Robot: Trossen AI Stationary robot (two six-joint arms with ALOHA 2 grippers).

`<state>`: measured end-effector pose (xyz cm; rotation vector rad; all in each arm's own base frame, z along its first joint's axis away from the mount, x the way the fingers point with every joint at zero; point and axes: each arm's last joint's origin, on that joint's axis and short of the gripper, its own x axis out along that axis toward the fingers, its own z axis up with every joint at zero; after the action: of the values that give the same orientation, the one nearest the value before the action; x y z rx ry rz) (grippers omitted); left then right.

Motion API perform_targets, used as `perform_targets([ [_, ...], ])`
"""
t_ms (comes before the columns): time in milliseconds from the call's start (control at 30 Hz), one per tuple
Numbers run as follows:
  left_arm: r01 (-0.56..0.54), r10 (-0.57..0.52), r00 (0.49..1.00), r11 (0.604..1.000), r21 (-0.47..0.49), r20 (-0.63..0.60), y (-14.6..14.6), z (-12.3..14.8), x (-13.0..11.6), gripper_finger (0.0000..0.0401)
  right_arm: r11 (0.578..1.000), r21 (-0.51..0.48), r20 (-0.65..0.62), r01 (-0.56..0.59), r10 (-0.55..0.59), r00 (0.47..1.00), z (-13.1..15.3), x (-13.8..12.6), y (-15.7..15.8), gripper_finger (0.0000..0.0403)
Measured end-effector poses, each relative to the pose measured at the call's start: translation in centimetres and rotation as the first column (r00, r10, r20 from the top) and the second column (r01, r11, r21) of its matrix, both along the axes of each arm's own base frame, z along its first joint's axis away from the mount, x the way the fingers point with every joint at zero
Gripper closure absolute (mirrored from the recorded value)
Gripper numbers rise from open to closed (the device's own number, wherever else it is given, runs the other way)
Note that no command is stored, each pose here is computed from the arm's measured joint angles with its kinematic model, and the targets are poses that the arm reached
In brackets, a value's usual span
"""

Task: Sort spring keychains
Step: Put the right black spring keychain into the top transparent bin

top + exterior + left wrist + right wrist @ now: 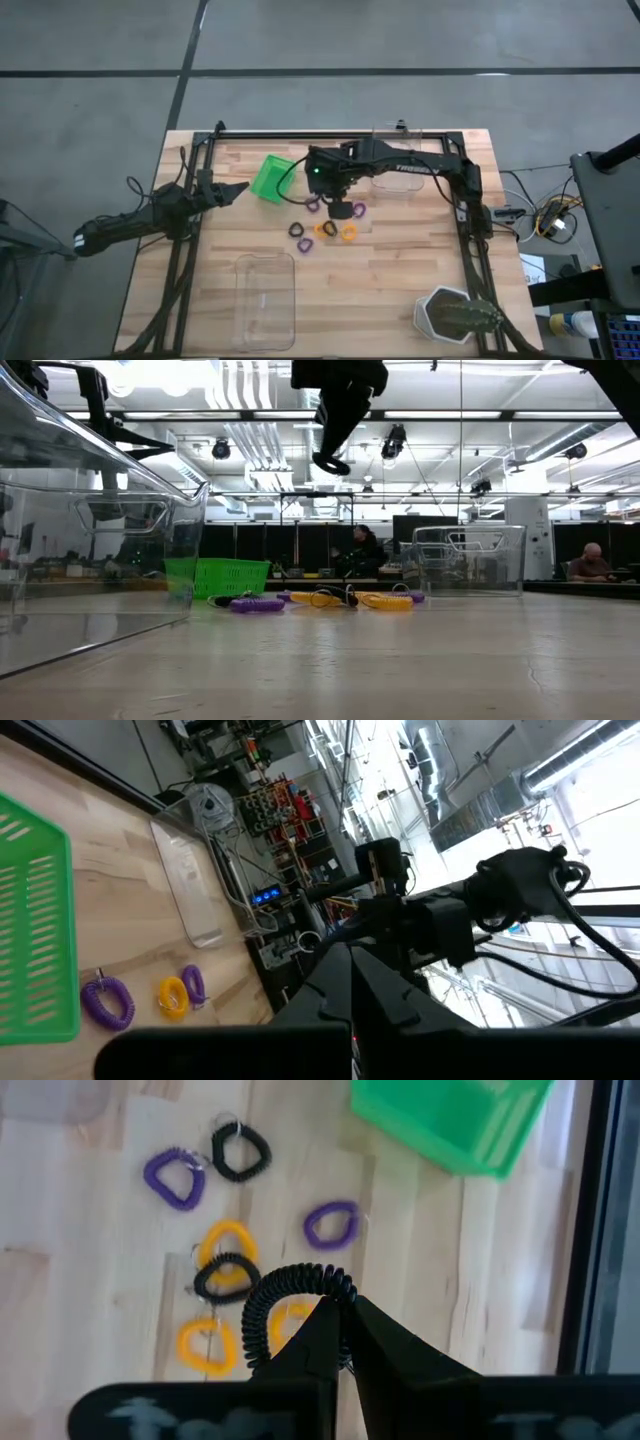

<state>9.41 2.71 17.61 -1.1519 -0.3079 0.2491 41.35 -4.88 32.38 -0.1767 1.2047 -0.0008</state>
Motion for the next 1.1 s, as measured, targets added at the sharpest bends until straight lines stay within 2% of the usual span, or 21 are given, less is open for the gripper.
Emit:
perform_targets([
  [600, 0.000, 0.000, 1.000, 1.000, -0.001, -0.002, 0.0, 0.0, 0.0, 0.0401, 0.981, 0.035, -0.175, 0.193, -0.184, 0.967, -0.2, -3.3, -6.4, 0.0390],
  [800, 0.000, 0.000, 1.000, 1.000, -0.001, -0.002, 0.0, 0.0, 0.0, 0.0401, 0.957, 0.125, -0.165, 0.263, -0.242, 0.956, 0.1, -5.2, -9.1, 0.0390],
  [1100, 0.000, 0.000, 1.000, 1.000, -0.001, -0.006, 0.0, -0.1, 0.0, 0.0401, 0.911, 0.129, -0.135, 0.391, -0.374, 0.917, 0.4, -9.7, -12.0, 0.0390],
])
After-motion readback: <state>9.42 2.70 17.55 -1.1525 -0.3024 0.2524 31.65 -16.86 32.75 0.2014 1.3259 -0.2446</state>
